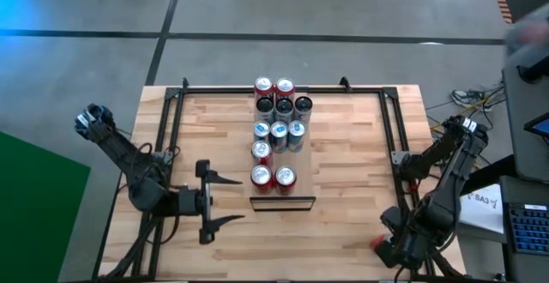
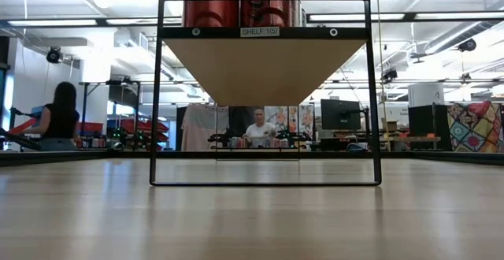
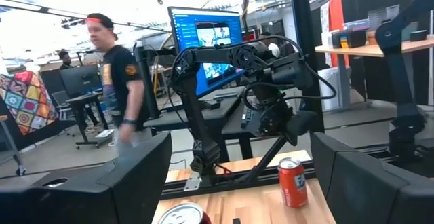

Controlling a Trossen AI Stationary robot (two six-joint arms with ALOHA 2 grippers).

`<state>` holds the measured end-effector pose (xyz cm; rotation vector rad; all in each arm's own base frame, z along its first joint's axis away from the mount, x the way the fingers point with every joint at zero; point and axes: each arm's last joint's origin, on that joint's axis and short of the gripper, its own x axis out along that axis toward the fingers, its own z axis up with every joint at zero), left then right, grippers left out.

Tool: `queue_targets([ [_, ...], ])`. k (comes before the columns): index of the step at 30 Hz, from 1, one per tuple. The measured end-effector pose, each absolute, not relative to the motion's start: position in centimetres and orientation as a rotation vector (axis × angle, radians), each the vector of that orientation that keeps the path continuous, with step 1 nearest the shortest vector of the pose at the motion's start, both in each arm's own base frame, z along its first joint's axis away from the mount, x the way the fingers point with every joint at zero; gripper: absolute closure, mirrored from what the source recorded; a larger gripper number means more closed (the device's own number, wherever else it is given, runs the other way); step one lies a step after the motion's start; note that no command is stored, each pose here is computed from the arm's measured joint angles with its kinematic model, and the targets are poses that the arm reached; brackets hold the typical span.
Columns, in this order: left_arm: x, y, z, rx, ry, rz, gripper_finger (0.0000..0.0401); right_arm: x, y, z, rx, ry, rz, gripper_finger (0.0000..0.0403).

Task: Place canned beverage on shelf
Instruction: Put the orange soda can on the shelf aligned with the other orange soda cans

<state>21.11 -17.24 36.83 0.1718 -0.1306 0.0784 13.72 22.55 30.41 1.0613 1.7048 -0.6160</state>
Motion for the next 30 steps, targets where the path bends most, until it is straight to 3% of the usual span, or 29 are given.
queue_targets([
  [5,21.0,-17.8,36.7,0.169,-0.133,0.061,0.0078,14.0,22.5,30.4,1.065,1.636,-0.607,0.0345],
  [14,20.9,-18.0,36.7,0.164,-0.138,0.053,0.0078,14.0,22.6,30.3,1.075,1.625,-0.617,0.0191],
  [20,20.9,-18.0,36.7,0.171,-0.138,0.054,0.0078,14.0,22.4,30.0,1.072,1.587,-0.663,0.0111],
  [26,20.9,-18.0,36.7,0.174,-0.138,0.054,0.0078,13.8,22.1,28.7,1.07,1.581,-0.739,0.0054],
  [30,20.9,-18.0,36.7,0.18,-0.138,0.055,0.0078,13.8,22.1,27.9,1.069,1.576,-0.784,0.0039],
])
